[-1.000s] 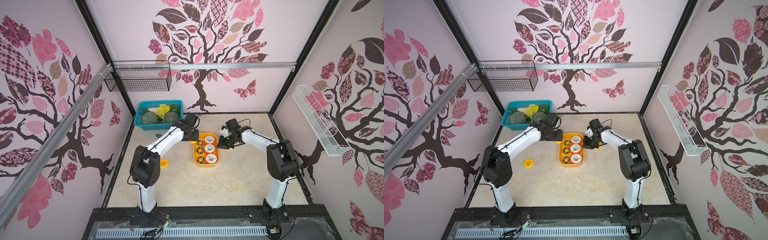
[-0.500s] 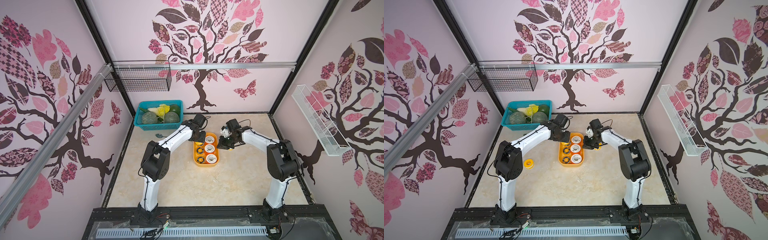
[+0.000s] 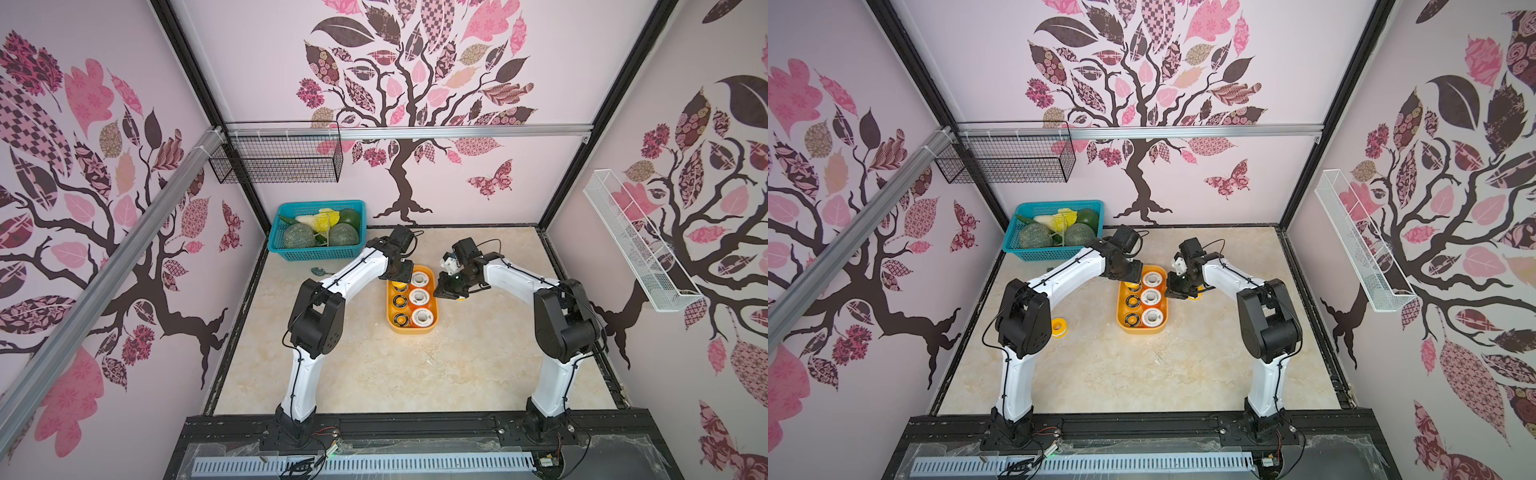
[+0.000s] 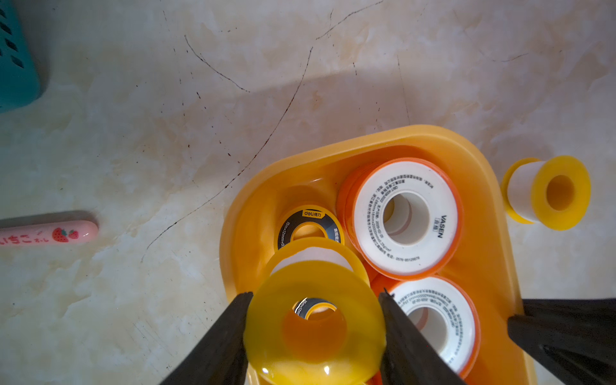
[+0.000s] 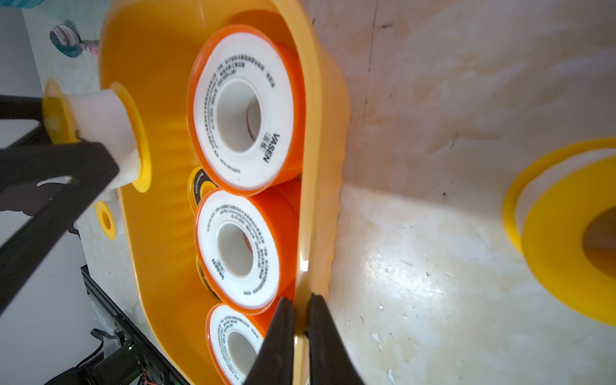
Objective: Put the sealing tape into the storage box
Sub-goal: Place the sealing tape in the storage box.
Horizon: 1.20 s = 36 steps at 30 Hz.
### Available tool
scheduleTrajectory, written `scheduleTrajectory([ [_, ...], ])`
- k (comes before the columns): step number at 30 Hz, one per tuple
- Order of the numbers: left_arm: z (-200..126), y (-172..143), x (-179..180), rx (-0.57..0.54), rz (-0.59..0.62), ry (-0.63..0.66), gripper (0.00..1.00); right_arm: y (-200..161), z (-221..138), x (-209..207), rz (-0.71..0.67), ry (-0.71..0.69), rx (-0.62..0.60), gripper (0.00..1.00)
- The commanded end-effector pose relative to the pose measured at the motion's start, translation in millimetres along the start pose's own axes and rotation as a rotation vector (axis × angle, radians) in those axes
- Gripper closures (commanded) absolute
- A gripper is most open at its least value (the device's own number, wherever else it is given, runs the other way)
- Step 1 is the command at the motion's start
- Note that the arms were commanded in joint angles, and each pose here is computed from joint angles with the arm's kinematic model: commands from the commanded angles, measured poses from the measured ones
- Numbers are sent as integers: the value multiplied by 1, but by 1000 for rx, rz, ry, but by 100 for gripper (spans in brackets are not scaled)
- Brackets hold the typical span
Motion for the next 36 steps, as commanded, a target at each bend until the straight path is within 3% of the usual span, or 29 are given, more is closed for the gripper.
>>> scheduleTrajectory([
  [1,4,1,1,15,19,14,40,-5,5,-2,4,18,36,86],
  [36,25,3,2,42,41,42,38,-8,7,-5,3,11,50,86],
])
Point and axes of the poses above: each gripper's point midway between its finger pads, its own z axis out along the fingers, its own x axis along the line the jaws close on, y = z × x, the point moved 6 cm from there along -z, back along the fingers, and after that the axes turned 6 degrees about z, right-handed, at the moved point
